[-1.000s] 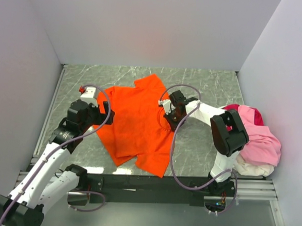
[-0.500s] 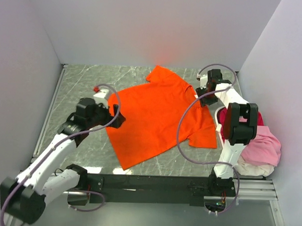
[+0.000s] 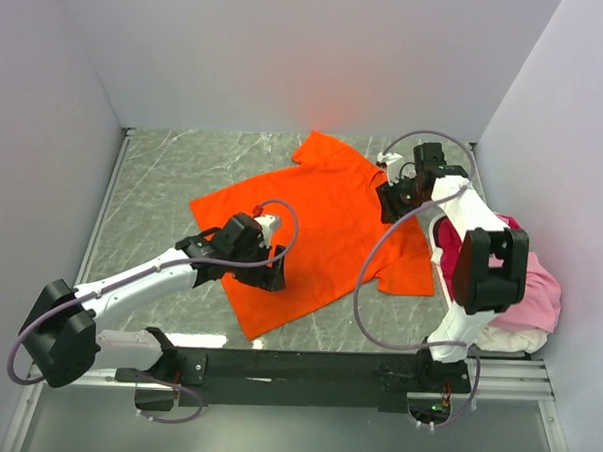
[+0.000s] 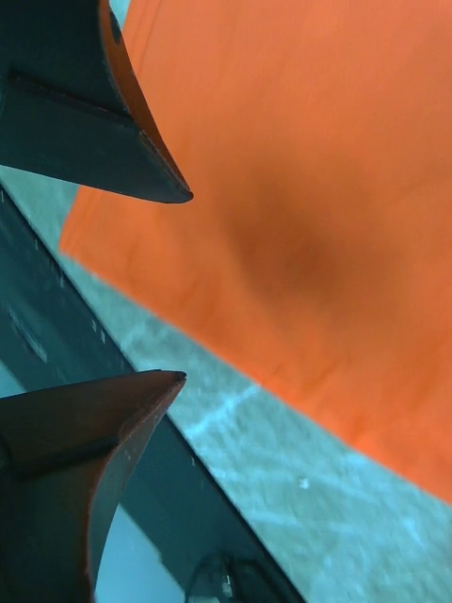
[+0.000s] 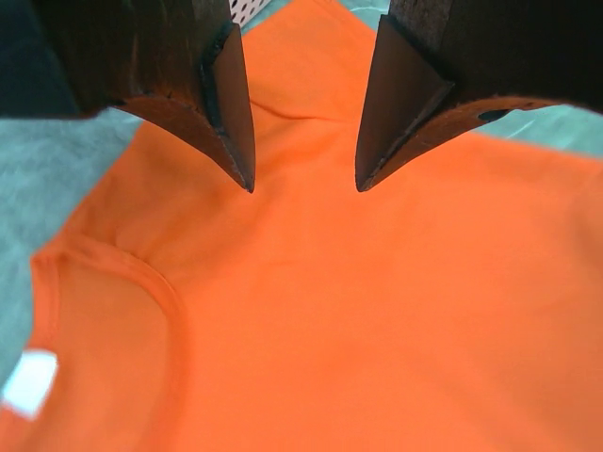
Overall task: Fold and stack the t-shirts
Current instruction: Flatten the tshirt out
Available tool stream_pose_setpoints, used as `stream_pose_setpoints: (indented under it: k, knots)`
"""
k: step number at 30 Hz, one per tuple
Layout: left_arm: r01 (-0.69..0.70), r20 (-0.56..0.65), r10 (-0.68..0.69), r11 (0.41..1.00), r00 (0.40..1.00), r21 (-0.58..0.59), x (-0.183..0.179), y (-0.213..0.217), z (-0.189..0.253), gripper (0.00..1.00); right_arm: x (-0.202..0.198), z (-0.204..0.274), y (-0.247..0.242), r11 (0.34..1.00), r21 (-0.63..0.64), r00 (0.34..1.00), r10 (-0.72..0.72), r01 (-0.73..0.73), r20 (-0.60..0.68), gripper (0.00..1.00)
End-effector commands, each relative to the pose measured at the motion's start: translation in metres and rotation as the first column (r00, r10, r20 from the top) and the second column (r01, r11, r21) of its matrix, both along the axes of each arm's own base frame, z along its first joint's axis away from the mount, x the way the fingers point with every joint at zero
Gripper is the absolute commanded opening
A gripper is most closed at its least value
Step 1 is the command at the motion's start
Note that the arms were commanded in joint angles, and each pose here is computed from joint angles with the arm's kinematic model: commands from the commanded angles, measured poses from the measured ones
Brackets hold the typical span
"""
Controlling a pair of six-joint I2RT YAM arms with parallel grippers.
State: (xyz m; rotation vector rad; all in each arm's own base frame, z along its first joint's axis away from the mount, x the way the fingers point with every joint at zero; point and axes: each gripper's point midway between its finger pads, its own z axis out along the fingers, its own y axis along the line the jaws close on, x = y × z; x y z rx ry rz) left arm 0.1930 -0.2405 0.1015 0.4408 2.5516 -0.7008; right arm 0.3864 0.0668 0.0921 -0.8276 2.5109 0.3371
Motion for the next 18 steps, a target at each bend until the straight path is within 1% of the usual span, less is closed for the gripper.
stream_pose_setpoints:
  k: [1,2,4,7,9,11,12,14,16,18]
  knots:
    - [-0.102,-0.026,0.101,0.992,0.995,-0.072,-0.007,-0.016,0.009,0.77,-0.014,0.041,0.027,0.975,0.125,0.979,0.167,-0.182,0.118,0.54]
    - [-0.140,-0.046,0.137,0.987,0.990,-0.075,-0.007,-0.018,0.006,0.77,-0.018,0.044,0.032,0.967,0.148,0.974,0.188,-0.206,0.124,0.54]
    - [-0.204,-0.072,0.202,0.979,0.977,-0.022,-0.004,-0.014,-0.013,0.77,-0.022,0.050,0.035,0.960,0.157,0.967,0.208,-0.230,0.143,0.54]
    - [-0.359,-0.055,0.361,0.932,0.931,0.045,0.018,0.002,-0.034,0.78,-0.027,0.056,0.039,0.954,0.181,0.965,0.212,-0.238,0.153,0.53]
    - [-0.432,-0.075,0.432,0.902,0.899,0.022,0.036,0.013,-0.036,0.78,-0.029,0.058,0.039,0.954,0.183,0.965,0.210,-0.237,0.155,0.53]
    - [-0.482,-0.082,0.478,0.876,0.874,-0.030,0.051,0.019,-0.034,0.78,-0.029,0.059,0.038,0.955,0.184,0.965,0.205,-0.234,0.161,0.53]
    - [-0.523,-0.093,0.518,0.851,0.850,-0.049,0.062,0.029,-0.033,0.78,-0.032,0.059,0.039,0.954,0.187,0.965,0.207,-0.236,0.162,0.53]
    - [-0.572,-0.101,0.565,0.818,0.819,-0.057,0.072,0.041,-0.033,0.78,-0.033,0.060,0.040,0.952,0.194,0.964,0.208,-0.239,0.165,0.53]
    - [-0.623,-0.127,0.616,0.782,0.777,-0.017,0.078,0.056,-0.042,0.77,-0.035,0.062,0.041,0.950,0.200,0.964,0.207,-0.239,0.168,0.53]
    - [-0.684,-0.154,0.680,0.729,0.717,0.033,0.083,0.073,-0.052,0.76,-0.034,0.064,0.042,0.950,0.202,0.963,0.204,-0.238,0.175,0.53]
